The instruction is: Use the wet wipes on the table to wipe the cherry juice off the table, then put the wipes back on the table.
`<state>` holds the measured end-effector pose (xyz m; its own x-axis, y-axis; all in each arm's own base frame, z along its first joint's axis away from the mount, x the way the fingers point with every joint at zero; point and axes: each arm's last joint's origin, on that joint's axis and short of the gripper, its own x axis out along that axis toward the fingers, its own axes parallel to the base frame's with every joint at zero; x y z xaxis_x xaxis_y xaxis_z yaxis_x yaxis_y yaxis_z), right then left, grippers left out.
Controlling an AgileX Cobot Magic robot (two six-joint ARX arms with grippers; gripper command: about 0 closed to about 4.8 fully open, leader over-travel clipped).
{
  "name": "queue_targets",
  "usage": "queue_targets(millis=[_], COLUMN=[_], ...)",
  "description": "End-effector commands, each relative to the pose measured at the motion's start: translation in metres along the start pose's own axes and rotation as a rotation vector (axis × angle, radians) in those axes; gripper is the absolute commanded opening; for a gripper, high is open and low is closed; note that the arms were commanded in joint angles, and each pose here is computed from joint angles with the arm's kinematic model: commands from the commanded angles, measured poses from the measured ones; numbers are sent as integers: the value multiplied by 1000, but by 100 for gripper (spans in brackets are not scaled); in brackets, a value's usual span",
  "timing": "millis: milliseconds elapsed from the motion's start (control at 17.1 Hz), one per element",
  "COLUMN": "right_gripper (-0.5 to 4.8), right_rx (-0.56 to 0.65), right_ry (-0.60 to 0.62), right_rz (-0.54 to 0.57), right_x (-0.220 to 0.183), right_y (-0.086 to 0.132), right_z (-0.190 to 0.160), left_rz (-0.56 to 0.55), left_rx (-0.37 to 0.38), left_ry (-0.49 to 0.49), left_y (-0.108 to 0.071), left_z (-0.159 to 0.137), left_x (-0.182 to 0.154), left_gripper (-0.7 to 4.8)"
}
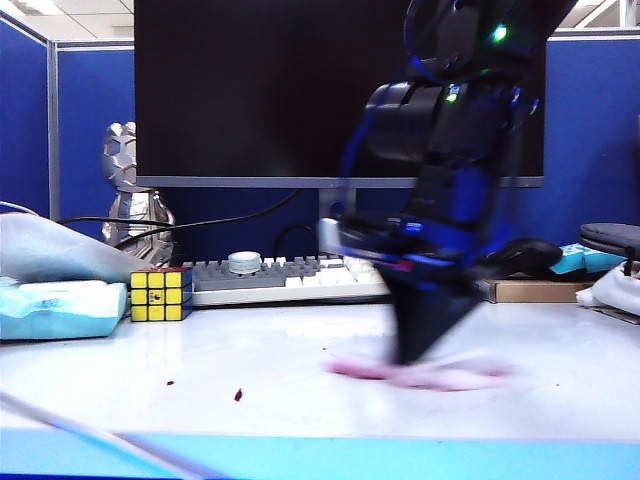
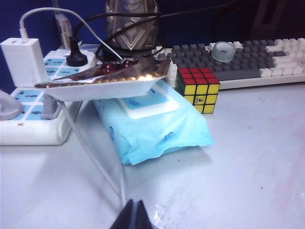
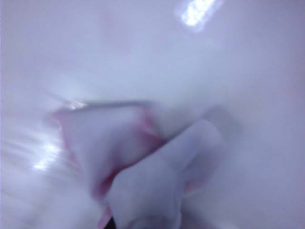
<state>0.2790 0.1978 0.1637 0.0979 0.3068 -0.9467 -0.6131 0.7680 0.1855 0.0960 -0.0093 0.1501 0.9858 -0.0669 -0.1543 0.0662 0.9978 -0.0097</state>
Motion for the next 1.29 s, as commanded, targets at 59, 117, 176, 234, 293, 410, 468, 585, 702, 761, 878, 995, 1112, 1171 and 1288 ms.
queue_targets(millis=[59, 117, 176, 234, 293, 410, 468, 585, 702, 761, 878, 995, 1112, 1171, 1288], right_gripper=[-5, -5, -5, -5, -5, -5, -5, -5, -5, -5, -5, -5, -5, -5, -5], right_rx=[-114, -132, -122, -78, -25, 78, 124, 205, 274, 283, 271, 233, 137, 107, 61], right_ry=[92, 110, 133, 164, 191, 242, 262, 291, 305, 318, 347, 340, 332, 331, 348], right_rz=[125, 116, 68, -24, -98, -160, -192, -250, -271, -267, -193, -12, 102, 147, 151], right_x=[17, 18, 20, 19, 18, 12, 9, 2, -4, -5, -5, -1, 4, 6, 9], right_y=[36, 43, 48, 46, 37, 8, -8, -35, -57, -59, -53, -32, -8, 2, 20], right_z=[-9, -11, -14, -17, -20, -24, -27, -32, -37, -39, -41, -37, -34, -33, -33], left_rz=[1, 1, 1, 1, 1, 1, 1, 1, 1, 1, 1, 1, 1, 1, 1], left_rx=[2, 2, 2, 2, 2, 2, 2, 2, 2, 2, 2, 2, 2, 2, 2], left_ry=[12, 12, 12, 12, 12, 12, 12, 12, 12, 12, 12, 12, 12, 12, 12], left_y=[0, 0, 0, 0, 0, 0, 0, 0, 0, 0, 0, 0, 0, 0, 0], left_z=[-1, -1, -1, -1, -1, -1, -1, -1, -1, -1, -1, -1, -1, -1, -1], left_x=[0, 0, 0, 0, 0, 0, 0, 0, 0, 0, 0, 0, 0, 0, 0], left_gripper=[4, 4, 4, 4, 4, 5, 4, 5, 4, 4, 4, 4, 4, 4, 4])
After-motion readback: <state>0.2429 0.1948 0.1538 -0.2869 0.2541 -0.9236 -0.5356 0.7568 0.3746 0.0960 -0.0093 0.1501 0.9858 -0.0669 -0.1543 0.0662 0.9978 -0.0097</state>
